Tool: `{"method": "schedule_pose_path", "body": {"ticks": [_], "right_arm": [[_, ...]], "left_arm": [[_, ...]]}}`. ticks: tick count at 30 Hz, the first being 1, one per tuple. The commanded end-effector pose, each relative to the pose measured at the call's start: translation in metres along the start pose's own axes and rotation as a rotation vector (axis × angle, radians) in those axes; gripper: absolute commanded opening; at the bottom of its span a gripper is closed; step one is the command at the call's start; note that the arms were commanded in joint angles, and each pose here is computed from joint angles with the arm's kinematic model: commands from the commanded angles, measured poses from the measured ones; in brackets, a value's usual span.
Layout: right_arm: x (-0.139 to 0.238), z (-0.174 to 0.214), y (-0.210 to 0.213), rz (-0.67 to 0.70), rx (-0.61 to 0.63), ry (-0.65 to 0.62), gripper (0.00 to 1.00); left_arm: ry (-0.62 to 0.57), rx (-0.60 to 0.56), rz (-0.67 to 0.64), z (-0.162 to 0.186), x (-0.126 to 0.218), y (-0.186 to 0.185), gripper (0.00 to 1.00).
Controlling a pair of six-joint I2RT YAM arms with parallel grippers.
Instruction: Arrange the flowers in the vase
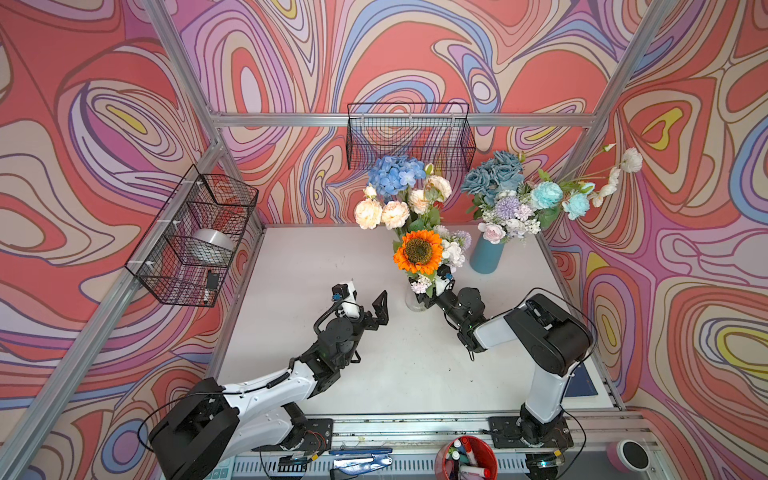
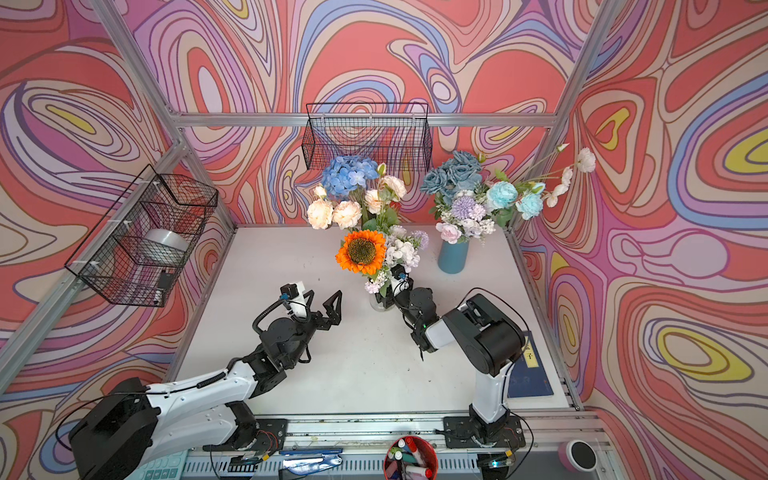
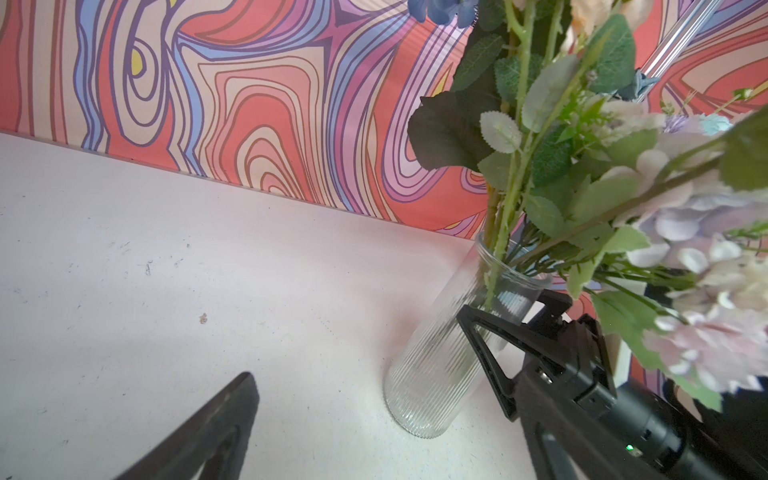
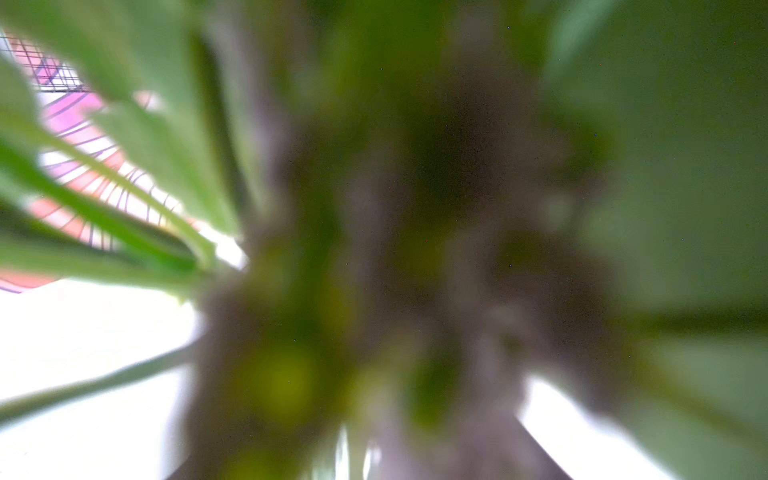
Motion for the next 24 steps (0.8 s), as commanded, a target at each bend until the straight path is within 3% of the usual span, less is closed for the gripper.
{"method": "schedule_pose_path", "body": {"ticks": [1,16,18,23,24], "right_arm": [[-0.017,-0.039,-0.007,0.008,0.010,-0.189,0.34],[-0.075,-0.010,-0.005,-0.004,0.005,-0.196,0.44],[-0.074,-0.014,-0.006,-0.002,0.008,-0.202,0.55],[-0.065,-0.023,-0.004,-0.019,0.015,-0.201,0.98],[-0.063,-0.025,-0.003,-0.023,0.013,-0.201,0.99]], "left_arm": [[-0.030,0.000,-0.017,-0.007,0.001,0.002,1.00],[-0.057,-0.019,-0.091,-0.015,0.025,0.021,1.00],[-0.061,-0.021,-0.095,-0.018,0.028,0.022,1.00],[-0.079,-0.022,-0.109,-0.020,0.030,0.025,1.00],[-0.081,-0.024,-0.109,-0.020,0.029,0.025,1.00]]}}
Point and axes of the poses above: each gripper's point midway between its finger pads, its own x axis back along the fingers, its own y axis along the line the jaws close on, z = x × y, the point moved 5 cm from there along x, back along the fingers, and after that the axes turned 9 degrees about x, right-handed, at the moved point
